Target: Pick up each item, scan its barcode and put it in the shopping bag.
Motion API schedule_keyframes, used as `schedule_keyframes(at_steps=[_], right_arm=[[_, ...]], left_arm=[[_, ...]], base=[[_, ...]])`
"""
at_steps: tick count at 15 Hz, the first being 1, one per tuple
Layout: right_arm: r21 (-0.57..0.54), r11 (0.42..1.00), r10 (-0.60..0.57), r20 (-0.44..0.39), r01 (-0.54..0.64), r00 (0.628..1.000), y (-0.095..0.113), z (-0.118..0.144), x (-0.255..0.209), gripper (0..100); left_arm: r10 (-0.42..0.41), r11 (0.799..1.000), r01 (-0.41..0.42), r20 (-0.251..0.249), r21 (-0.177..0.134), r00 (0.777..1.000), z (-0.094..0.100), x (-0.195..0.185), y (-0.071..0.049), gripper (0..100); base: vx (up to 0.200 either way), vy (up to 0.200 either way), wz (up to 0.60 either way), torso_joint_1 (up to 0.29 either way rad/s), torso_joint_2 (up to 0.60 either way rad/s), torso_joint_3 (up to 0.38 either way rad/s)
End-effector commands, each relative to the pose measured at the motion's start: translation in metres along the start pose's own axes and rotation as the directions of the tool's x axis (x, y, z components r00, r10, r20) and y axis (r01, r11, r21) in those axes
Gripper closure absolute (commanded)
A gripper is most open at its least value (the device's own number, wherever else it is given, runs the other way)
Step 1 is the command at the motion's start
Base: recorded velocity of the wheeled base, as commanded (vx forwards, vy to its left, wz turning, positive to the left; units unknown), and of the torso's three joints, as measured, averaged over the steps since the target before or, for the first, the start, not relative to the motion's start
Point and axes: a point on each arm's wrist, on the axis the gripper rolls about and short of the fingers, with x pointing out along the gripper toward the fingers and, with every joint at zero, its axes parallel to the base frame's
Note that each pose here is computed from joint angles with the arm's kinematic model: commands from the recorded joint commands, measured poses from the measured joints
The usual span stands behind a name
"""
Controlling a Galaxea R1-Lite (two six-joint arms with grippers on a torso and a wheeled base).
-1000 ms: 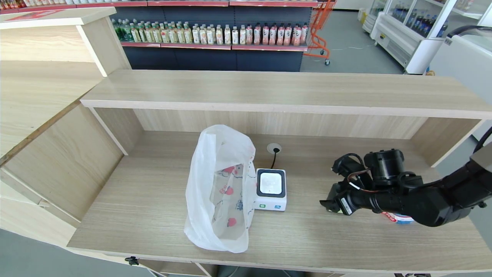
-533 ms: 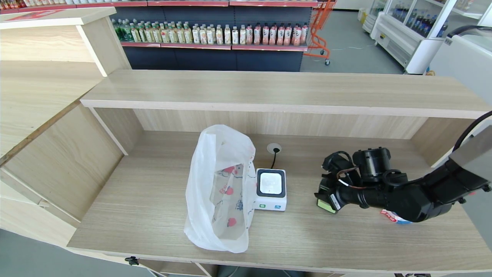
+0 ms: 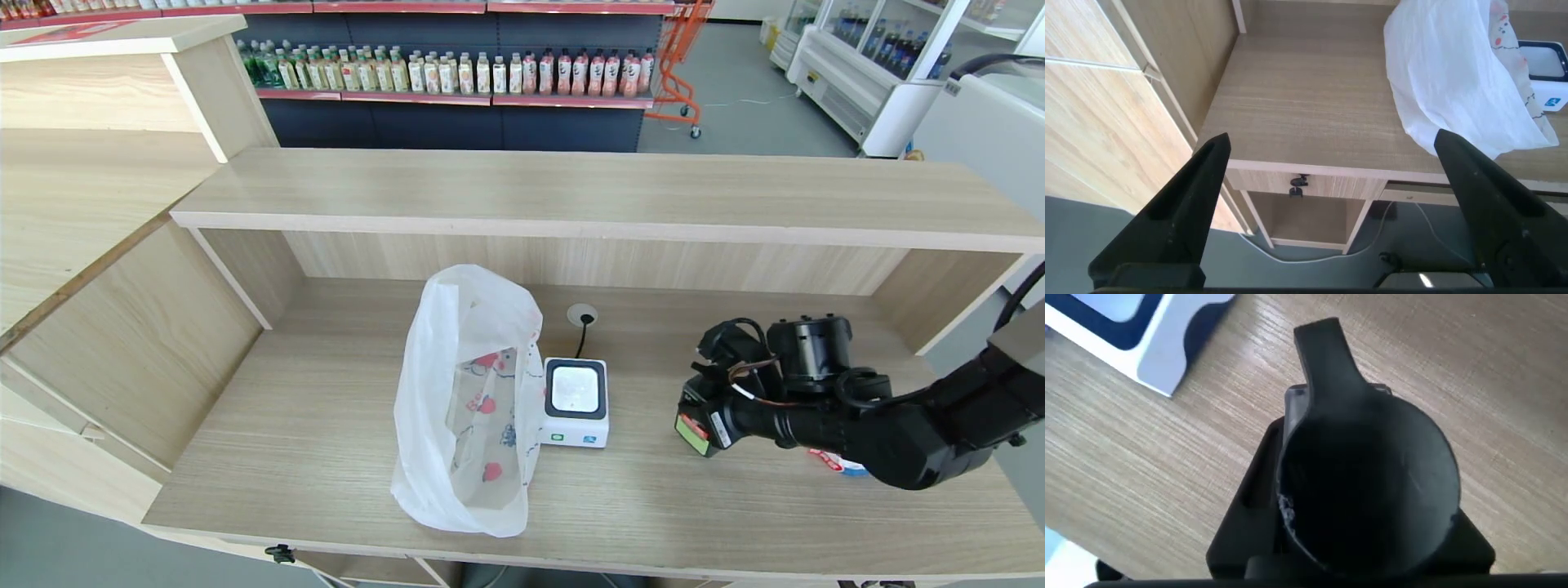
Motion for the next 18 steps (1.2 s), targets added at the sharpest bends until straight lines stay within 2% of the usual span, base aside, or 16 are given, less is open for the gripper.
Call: schedule_keyframes(at_steps=[1,3,4,5,6,7,9,10,11,12,13,14,15,18], right_arm=[[0.14,0.99,-0.053,0.165,0.029,0.985,-0.002,0.026,-0.069,100],[0.172,0.984,-0.096,0.276,0.05,0.956,-0.002,0.036,-0.12,100],[0.17,0.984,-0.099,0.28,0.052,0.955,-0.001,0.036,-0.122,100],[-0.007,0.992,-0.112,0.341,0.122,0.933,0.006,0.027,-0.154,100],[-0.105,0.982,-0.11,0.366,0.158,0.924,0.009,0.022,-0.163,100],[-0.31,0.932,-0.044,0.42,0.189,0.907,0.013,0.017,-0.174,100],[-0.566,0.816,0.192,0.459,0.119,0.867,0.019,0.017,-0.176,100],[-0.753,0.649,0.367,0.435,0.108,0.822,0.023,0.013,-0.173,100],[-0.883,0.444,0.491,0.383,0.154,0.783,0.028,0.006,-0.171,100],[-0.947,0.262,0.607,0.312,0.187,0.731,0.034,-0.004,-0.17,100],[-0.957,0.088,0.673,0.263,0.278,0.691,0.037,-0.011,-0.17,100],[-0.933,-0.023,0.693,0.244,0.359,0.678,0.037,-0.014,-0.17,100],[-0.911,-0.128,0.731,0.18,0.392,0.659,0.041,-0.024,-0.17,100],[-0.834,-0.276,0.764,0.113,0.479,0.636,0.045,-0.034,-0.167,100]], left_arm=[[0.0,1.0,0.0,0.0,0.0,1.0,0.0,0.0,0.0,0],[0.0,1.0,0.0,0.0,0.0,1.0,0.0,0.0,0.0,0],[0.0,1.0,0.0,0.0,0.0,1.0,0.0,0.0,0.0,0],[0.0,1.0,0.0,-0.001,0.0,1.0,0.0,0.0,0.0,0],[0.0,1.0,0.0,0.0,0.0,1.0,0.0,0.0,0.0,0],[0.0,1.0,0.0,0.0,0.0,1.0,0.0,0.0,0.0,0],[0.0,1.0,0.0,0.0,0.0,1.0,0.0,0.0,0.0,0],[0.0,1.0,0.0,0.0,0.0,1.0,0.0,0.0,0.0,0],[0.0,1.0,0.0,0.0,0.0,1.0,0.0,0.0,0.0,0],[0.0,1.0,0.0,0.0,0.0,1.0,0.0,0.0,0.0,0],[0.0,1.0,0.0,0.0,0.0,1.0,0.0,0.0,0.0,0],[0.0,1.0,0.0,0.0,0.0,1.0,0.0,0.0,0.0,0],[0.0,1.0,0.0,0.0,0.0,1.0,0.0,0.0,0.0,0],[0.0,1.0,0.0,0.0,0.0,1.0,0.0,0.0,0.0,0]], base=[[0.0,0.0,0.0,0.0,0.0,0.0],[0.0,0.0,0.0,0.0,0.0,0.0],[0.0,0.0,0.0,0.0,0.0,0.0],[0.0,0.0,0.0,0.0,0.0,0.0],[0.0,0.0,0.0,0.0,0.0,0.0],[0.0,0.0,0.0,0.0,0.0,0.0],[0.0,0.0,0.0,0.0,0.0,0.0],[0.0,0.0,0.0,0.0,0.0,0.0],[0.0,0.0,0.0,0.0,0.0,0.0],[0.0,0.0,0.0,0.0,0.0,0.0],[0.0,0.0,0.0,0.0,0.0,0.0],[0.0,0.0,0.0,0.0,0.0,0.0],[0.0,0.0,0.0,0.0,0.0,0.0],[0.0,0.0,0.0,0.0,0.0,0.0]])
